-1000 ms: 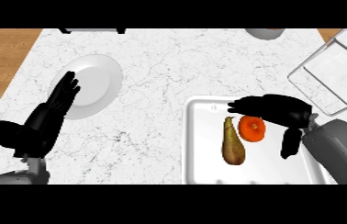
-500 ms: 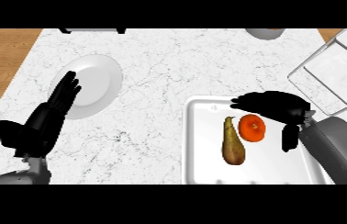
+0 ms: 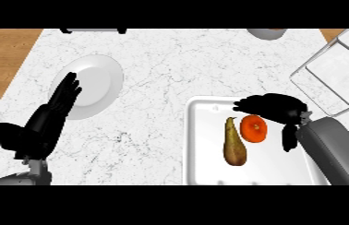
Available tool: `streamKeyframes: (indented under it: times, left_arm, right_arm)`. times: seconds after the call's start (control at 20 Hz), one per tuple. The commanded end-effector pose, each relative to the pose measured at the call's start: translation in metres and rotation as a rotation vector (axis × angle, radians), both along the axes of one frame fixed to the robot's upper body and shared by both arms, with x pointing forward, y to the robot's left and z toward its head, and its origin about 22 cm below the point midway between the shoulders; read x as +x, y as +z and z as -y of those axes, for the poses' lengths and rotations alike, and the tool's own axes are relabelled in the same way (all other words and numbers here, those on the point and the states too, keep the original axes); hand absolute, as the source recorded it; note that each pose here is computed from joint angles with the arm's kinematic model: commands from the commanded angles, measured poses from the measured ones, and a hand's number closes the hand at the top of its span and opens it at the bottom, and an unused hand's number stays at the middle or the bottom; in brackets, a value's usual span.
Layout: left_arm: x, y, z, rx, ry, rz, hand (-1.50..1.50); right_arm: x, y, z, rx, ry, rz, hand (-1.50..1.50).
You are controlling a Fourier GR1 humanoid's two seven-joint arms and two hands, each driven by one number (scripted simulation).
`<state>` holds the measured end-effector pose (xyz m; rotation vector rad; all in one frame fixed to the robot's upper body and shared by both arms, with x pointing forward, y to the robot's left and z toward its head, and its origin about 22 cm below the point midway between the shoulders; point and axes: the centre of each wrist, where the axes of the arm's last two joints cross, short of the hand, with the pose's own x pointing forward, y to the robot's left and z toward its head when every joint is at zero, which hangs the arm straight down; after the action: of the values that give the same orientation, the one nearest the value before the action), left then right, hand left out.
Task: Pick the squash from the tray and place it in the tiered shelf
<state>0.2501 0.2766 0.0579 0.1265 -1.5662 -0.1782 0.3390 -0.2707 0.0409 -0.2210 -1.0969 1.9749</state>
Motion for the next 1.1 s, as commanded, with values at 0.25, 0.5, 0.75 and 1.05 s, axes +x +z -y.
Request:
streamKeyframes:
  times: [0.25, 0.5, 0.75, 1.05]
  left_arm:
    - [0.007, -0.006, -0.009, 0.007, 0.005, 0.002, 0.00]
    - [0.006, -0.002, 0.012, 0.005, -0.026, -0.001, 0.00]
    - [0.007, -0.007, 0.000, 0.001, -0.022, 0.007, 0.00]
    - [0.011, 0.005, -0.009, -0.006, -0.010, 0.005, 0.00]
  right_arm:
    - [0.007, -0.041, -0.002, -0.041, 0.017, -0.076, -1.50]
    - [-0.001, -0.058, 0.025, -0.034, 0.010, -0.097, -1.50]
    - [0.001, -0.065, -0.002, -0.014, 0.008, -0.100, -1.50]
    - [-0.002, -0.085, 0.016, 0.060, 0.007, 0.052, 1.50]
